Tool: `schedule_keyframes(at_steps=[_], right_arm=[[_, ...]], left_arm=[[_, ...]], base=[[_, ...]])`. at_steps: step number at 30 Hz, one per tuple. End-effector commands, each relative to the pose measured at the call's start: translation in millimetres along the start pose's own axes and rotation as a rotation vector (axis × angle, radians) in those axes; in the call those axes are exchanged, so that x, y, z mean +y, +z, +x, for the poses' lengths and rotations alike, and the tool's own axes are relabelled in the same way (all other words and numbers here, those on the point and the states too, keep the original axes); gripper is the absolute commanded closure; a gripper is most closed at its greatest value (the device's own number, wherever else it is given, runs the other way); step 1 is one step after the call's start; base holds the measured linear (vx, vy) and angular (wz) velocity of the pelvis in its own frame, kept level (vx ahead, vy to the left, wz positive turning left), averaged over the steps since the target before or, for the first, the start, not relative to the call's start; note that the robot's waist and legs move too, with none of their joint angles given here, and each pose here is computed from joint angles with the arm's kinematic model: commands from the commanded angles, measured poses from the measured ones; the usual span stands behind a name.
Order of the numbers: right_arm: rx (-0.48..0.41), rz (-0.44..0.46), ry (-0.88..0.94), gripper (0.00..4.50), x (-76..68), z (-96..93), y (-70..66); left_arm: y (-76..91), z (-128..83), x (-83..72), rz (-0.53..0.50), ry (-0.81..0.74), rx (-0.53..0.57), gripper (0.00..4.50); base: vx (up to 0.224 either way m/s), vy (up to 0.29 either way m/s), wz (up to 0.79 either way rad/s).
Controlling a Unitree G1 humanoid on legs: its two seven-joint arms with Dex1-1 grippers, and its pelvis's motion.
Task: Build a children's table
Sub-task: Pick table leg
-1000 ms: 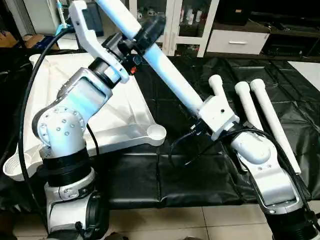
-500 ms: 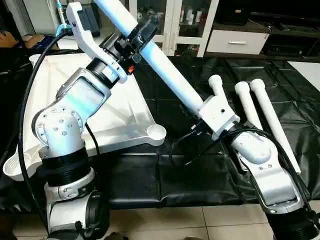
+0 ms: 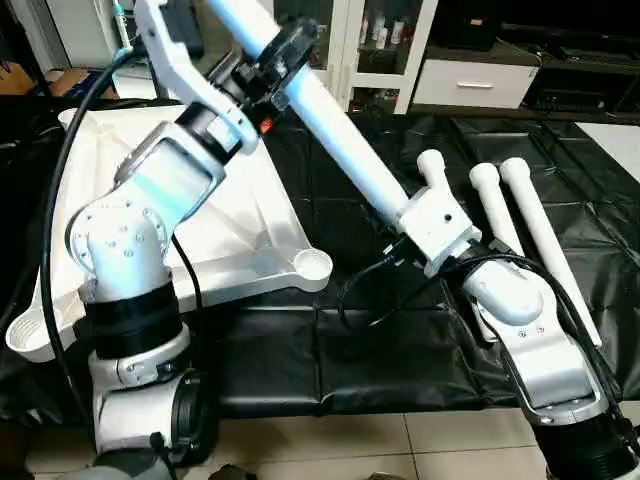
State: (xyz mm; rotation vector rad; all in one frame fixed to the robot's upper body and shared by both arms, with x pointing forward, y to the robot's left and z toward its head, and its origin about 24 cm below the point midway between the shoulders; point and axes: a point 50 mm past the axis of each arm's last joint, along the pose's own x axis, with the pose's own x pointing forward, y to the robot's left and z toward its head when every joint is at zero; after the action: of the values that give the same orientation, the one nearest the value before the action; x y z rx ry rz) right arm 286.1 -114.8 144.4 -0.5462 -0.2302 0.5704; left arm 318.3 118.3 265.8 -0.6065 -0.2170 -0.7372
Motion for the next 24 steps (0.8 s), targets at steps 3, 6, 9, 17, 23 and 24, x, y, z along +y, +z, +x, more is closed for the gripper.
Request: schedule_keyframes(at_steps=[3, 6, 9, 17, 23, 24], right_arm=[[-0.012, 0.034, 0.049, 1.88, -0.3, 1.2, 3.8], [-0.021, 0.080, 0.087, 1.52, -0.1, 1.1, 6.8], [-0.023, 0.090, 0.128, 1.42, -0.4, 1.3, 9.8], [0.028, 0.081, 0.132, 0.67, -4.2, 10.7, 16.3], [0.057, 0.204, 0.173, 0.16, -24.0, 11.2, 15.6], [0.066, 0.198, 0.183, 0.16, -24.1, 10.7, 14.6]], left_arm=[[9.4, 5, -7.1, 0.105, 0.005, -0.013, 2.91], [9.1, 7, -7.5, 0.102, 0.021, -0.009, 2.91], [9.2, 9, -6.8, 0.107, 0.049, -0.003, 2.91], [6.7, 11, -7.0, 0.143, 0.051, 0.020, 2.91], [4.4, 11, -13.7, 0.150, -0.003, 0.039, 2.91], [4.4, 11, -13.6, 0.151, -0.002, 0.039, 2.91]], base=[[0.000, 0.000, 0.00], [0.000, 0.000, 0.00], [0.000, 0.000, 0.00], [0.000, 0.000, 0.00], [0.000, 0.000, 0.00], [0.000, 0.000, 0.00]])
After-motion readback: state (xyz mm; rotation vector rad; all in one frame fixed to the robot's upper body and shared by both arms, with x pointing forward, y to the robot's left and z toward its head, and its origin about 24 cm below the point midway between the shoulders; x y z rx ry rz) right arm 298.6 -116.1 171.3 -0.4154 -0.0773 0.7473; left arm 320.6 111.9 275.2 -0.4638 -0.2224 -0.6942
